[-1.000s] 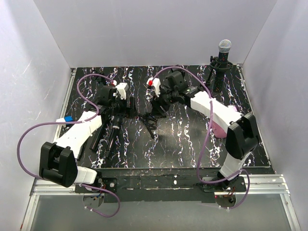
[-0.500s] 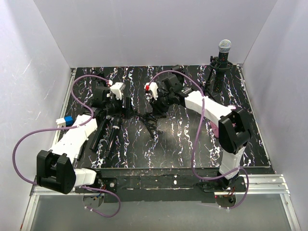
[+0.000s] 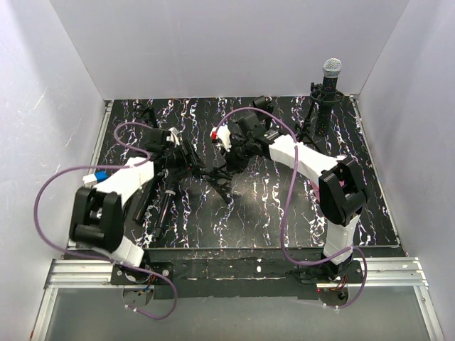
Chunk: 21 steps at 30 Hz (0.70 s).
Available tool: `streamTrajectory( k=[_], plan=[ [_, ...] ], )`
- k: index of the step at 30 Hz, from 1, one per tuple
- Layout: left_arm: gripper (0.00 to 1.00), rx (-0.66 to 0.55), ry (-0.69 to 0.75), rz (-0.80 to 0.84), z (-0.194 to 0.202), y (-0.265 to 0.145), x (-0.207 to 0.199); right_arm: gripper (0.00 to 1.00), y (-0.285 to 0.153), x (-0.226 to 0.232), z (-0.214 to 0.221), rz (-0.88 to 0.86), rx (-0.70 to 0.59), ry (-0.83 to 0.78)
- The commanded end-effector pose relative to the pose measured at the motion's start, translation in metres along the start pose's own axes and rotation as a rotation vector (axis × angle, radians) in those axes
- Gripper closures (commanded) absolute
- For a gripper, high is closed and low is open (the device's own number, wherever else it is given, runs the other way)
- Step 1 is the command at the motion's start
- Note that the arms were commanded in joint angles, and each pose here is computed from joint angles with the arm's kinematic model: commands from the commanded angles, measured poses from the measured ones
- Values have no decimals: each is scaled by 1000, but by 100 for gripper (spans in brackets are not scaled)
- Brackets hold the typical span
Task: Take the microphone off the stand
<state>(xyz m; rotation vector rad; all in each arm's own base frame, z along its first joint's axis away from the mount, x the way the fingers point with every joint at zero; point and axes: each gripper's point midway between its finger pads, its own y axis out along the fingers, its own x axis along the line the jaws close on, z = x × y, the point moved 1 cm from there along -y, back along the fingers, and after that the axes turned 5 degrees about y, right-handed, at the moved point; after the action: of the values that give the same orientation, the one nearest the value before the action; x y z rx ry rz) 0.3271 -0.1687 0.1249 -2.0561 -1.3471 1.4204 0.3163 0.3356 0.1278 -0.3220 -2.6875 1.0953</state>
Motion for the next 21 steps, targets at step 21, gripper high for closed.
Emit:
streamTrajectory(
  k=[21],
  plan=[
    [49, 45, -529, -138, -16, 104, 29, 99, 0, 37, 9, -65, 1, 367]
  ],
)
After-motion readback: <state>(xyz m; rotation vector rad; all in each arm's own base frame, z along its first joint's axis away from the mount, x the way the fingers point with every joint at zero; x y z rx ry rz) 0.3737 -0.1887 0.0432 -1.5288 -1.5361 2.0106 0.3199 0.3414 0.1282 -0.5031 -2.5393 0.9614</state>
